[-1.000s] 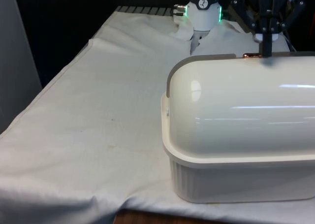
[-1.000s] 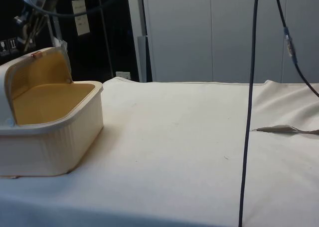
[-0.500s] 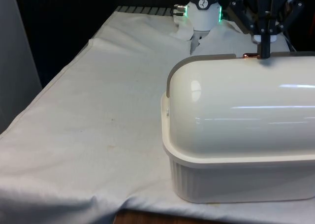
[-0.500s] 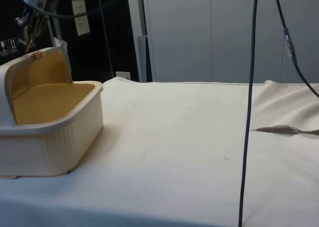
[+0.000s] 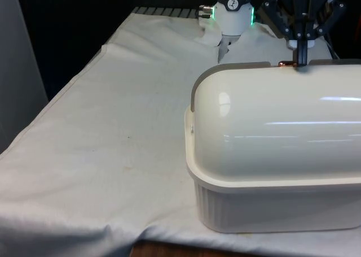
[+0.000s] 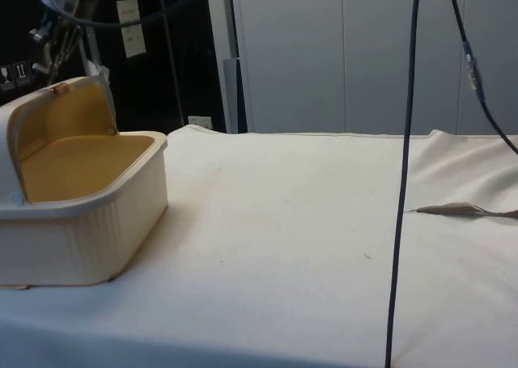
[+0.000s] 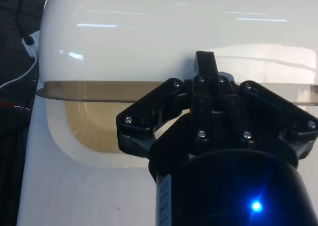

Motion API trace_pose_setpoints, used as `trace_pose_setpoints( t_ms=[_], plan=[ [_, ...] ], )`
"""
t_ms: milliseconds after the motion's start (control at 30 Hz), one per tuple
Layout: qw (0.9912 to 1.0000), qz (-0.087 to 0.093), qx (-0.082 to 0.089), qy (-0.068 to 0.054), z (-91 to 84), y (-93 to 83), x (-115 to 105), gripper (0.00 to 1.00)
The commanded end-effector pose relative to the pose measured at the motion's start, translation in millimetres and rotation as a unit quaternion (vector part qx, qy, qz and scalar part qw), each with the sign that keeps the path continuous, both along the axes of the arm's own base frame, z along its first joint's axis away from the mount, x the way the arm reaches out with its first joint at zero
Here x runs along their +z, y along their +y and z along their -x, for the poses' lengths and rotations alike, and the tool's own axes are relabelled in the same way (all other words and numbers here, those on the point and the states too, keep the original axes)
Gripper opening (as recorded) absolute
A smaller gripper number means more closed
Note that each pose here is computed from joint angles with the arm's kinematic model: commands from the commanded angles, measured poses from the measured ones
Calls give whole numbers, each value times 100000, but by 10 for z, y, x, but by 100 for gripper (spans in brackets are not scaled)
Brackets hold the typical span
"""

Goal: Open the lid, then close it.

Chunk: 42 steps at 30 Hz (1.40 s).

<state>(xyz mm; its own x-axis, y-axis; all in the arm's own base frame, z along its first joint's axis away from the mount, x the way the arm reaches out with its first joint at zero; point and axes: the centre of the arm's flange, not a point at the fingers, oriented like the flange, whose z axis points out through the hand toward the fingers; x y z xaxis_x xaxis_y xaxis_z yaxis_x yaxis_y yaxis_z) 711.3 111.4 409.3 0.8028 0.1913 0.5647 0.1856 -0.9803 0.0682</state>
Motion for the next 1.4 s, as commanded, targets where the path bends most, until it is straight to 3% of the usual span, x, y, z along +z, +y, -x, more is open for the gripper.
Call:
trace_pose_setpoints(
  t_ms=[0,167,200,400,433,1033,1367],
  plan=[
    [99999,251,-27,362,33,-10,22,0],
    [99998,79,58,699,44,3,38,0],
    [99991,351,63,1312,81,-2,43,0],
    [99972,389,56,2316,100,6,19,0],
    [99982,217,82,1892,87,6,28,0],
    [99984,201,-48,1789,76,-5,34,0],
    [99990,244,-531,1297,-48,-8,31,0]
  ],
)
